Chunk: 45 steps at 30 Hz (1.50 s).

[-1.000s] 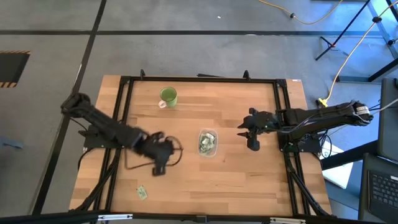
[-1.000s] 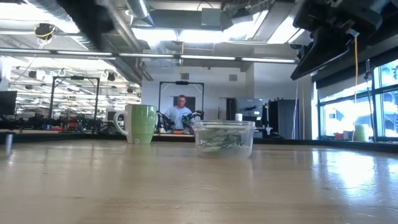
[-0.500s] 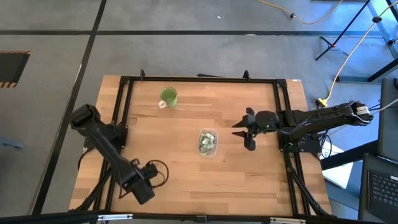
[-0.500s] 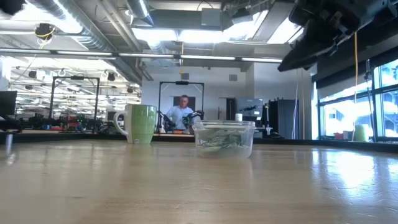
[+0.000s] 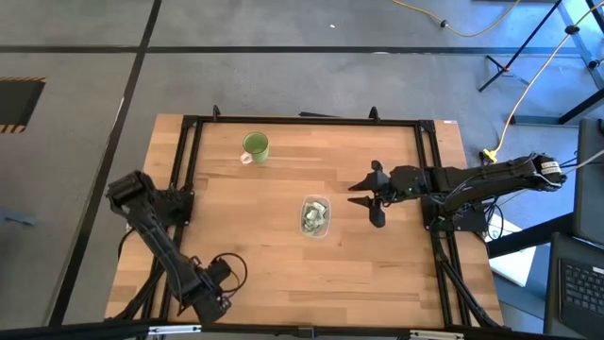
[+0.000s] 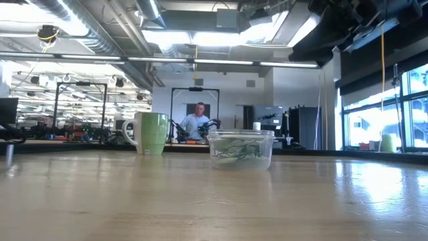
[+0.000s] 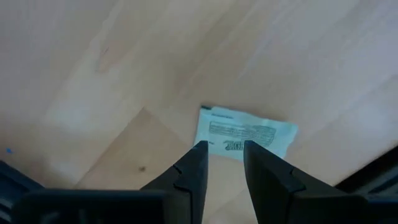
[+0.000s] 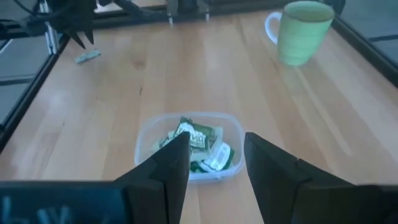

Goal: Pick and place items into bin
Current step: Put the stevia packet into the transparent bin

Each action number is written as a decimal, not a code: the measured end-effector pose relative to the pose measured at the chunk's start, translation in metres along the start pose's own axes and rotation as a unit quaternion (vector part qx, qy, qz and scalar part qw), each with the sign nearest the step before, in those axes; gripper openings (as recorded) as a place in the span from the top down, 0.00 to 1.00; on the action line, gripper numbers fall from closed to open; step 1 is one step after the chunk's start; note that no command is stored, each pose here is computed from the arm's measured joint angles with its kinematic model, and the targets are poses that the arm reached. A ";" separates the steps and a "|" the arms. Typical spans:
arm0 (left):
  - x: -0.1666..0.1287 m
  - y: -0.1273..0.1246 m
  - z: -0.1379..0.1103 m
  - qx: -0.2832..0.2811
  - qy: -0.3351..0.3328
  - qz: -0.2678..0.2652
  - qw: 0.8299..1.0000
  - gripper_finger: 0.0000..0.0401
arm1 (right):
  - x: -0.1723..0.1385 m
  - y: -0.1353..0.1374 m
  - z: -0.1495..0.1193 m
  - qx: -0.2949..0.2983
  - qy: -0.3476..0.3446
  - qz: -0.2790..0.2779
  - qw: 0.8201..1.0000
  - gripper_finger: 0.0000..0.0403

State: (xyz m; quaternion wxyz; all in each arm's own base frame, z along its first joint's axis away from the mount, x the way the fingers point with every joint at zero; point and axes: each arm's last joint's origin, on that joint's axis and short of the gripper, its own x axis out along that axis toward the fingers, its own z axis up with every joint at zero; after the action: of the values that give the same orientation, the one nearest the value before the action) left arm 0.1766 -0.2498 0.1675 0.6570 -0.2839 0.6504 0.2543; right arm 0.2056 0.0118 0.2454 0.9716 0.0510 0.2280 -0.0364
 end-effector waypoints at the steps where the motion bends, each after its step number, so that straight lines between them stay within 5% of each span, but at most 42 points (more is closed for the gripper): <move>1: 0.001 0.000 -0.001 -0.002 0.000 0.002 1.000 0.76 | 0.000 0.000 0.001 0.000 -0.003 0.000 1.000 0.61; 15: 0.024 -0.008 -0.002 -0.001 0.023 0.018 1.000 0.81 | 0.000 0.000 0.003 0.002 -0.016 0.002 1.000 0.61; 34: 0.027 -0.013 0.013 0.040 0.052 0.010 0.998 0.99 | 0.000 0.000 0.002 -0.001 -0.009 0.001 1.000 0.61; 40: 0.006 -0.012 0.031 0.057 0.017 -0.029 0.998 1.00 | 0.000 0.000 0.002 -0.001 -0.008 0.001 1.000 0.61; 45: -0.024 -0.006 0.068 0.118 -0.102 -0.067 0.986 0.99 | 0.000 0.000 0.002 -0.001 -0.008 0.001 1.000 0.61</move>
State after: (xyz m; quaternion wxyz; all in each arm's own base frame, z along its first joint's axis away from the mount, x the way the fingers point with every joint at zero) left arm 0.2291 -0.2054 0.1914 0.7640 -0.2202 0.5852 0.1592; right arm 0.2064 0.0118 0.2469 0.9736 0.0505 0.2198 -0.0353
